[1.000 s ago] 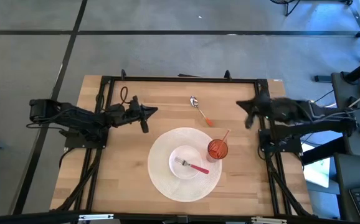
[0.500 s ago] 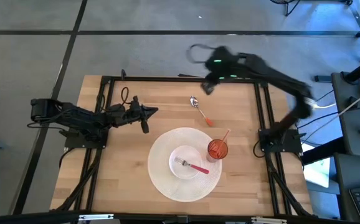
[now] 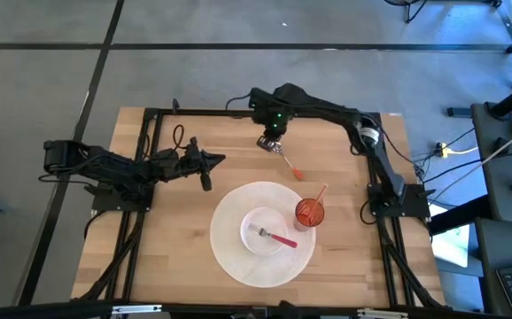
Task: Pick & Place Utensil
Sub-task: Put the orange spoon into the white bowl on the white mat
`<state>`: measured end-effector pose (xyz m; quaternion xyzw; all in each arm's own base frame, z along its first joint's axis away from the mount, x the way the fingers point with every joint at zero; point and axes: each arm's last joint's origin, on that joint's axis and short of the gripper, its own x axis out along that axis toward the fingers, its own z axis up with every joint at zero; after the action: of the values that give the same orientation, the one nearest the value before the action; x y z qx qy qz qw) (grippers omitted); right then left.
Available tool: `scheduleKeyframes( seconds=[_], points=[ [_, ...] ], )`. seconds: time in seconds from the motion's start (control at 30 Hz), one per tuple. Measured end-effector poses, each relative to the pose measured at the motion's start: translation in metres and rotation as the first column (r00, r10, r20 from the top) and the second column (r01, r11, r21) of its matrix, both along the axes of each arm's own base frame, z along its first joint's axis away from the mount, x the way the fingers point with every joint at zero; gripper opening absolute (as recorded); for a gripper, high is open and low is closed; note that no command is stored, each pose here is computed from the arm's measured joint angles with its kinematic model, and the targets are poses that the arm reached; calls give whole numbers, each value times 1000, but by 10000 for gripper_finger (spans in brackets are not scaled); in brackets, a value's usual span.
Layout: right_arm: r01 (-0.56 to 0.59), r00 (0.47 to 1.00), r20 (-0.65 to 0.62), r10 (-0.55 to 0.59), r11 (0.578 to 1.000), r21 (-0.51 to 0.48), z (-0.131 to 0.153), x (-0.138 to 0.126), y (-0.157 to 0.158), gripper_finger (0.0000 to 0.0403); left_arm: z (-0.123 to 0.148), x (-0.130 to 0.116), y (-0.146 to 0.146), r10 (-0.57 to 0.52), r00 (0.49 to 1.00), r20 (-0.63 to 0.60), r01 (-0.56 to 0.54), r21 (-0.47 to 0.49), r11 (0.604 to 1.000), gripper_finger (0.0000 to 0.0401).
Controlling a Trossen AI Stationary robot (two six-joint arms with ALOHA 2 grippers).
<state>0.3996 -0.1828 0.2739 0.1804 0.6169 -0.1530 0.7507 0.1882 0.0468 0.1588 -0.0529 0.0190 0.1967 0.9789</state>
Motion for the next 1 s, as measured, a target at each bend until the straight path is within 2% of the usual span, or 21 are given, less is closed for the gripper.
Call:
scheduleKeyframes(
  seconds=[0.13,0.3,0.5,0.7,1.0],
  points=[
    [-18,1000,-9,18,998,59,-13,5,0,40,0,1,-2,-44,999,2,44,-5,999,3],
    [6,999,-42,0,990,138,-28,6,7,63,0,1,-2,-49,999,2,49,-6,999,3],
    [64,990,-131,-48,990,125,-58,2,7,108,0,1,-2,-61,998,9,61,-22,998,3],
    [151,980,-158,-125,975,161,-80,-7,-2,149,0,1,-3,-100,995,13,100,-33,994,3],
    [218,964,-194,-184,960,174,-97,-17,-12,159,0,1,-3,-99,995,13,100,-33,994,3]
  ],
)
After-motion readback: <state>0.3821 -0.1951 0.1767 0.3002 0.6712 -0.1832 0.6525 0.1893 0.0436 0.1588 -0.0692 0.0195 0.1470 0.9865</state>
